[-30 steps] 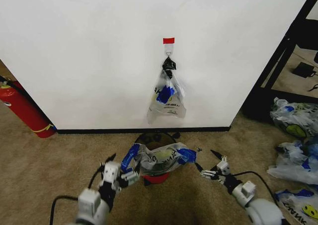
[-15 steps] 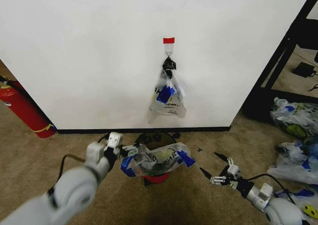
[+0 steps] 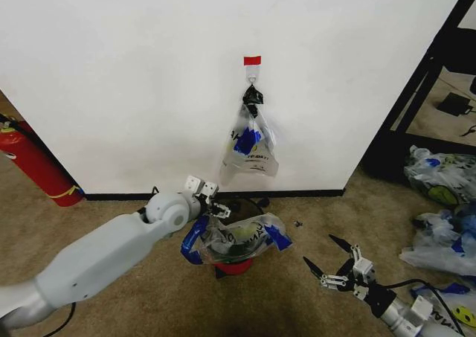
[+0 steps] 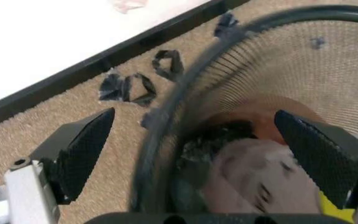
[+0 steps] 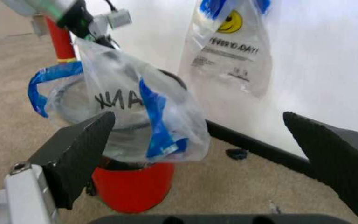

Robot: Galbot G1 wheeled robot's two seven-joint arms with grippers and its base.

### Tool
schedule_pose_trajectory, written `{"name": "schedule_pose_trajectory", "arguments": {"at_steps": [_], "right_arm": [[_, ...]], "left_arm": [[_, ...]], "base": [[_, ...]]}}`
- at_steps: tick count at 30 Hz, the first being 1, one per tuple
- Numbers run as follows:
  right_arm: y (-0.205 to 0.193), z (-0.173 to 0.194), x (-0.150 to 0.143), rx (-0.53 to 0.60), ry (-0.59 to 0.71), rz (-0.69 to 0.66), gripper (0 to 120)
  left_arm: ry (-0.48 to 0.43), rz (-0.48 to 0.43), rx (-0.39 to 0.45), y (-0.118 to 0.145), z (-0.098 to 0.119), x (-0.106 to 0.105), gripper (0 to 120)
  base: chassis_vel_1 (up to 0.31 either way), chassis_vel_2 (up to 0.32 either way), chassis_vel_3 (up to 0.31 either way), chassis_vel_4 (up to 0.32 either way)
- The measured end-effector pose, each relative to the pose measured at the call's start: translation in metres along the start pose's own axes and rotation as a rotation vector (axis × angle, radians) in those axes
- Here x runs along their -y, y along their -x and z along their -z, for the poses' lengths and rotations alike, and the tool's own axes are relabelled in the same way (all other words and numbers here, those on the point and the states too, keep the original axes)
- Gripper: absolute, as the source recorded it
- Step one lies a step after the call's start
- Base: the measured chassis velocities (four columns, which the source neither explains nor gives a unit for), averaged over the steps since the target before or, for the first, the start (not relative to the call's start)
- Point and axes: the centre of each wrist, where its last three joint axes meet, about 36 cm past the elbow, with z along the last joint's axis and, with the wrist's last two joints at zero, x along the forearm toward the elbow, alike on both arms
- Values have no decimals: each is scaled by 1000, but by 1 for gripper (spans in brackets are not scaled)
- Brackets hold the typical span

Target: Pick up the garbage bag from the wall and place it over the trash bin.

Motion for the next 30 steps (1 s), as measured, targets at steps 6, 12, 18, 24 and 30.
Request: {"name": "schedule_pose_trajectory", "arguments": {"at_steps": [6,12,18,24,30], "right_arm": [[3,11,-2,14,37,-19,100],[7,11,-7,14,64,-12,100],[9,9,-6,16,81,-30,100],[11,7,-5,15,85,-47,100],[16,2,-6,11,94,-52,100]], "left_arm": [[85,15,8,14,23,-6,97],[184,-26,-54,24,24,-1,82],[211,-54,-104,39,21,6,59],[221,-95,-125,41,28,6,39],[176,-87,-122,43,32,6,17]], "base": [[0,0,0,0],[0,0,0,0],[0,0,0,0],[0,0,0,0],[0,0,0,0]]}}
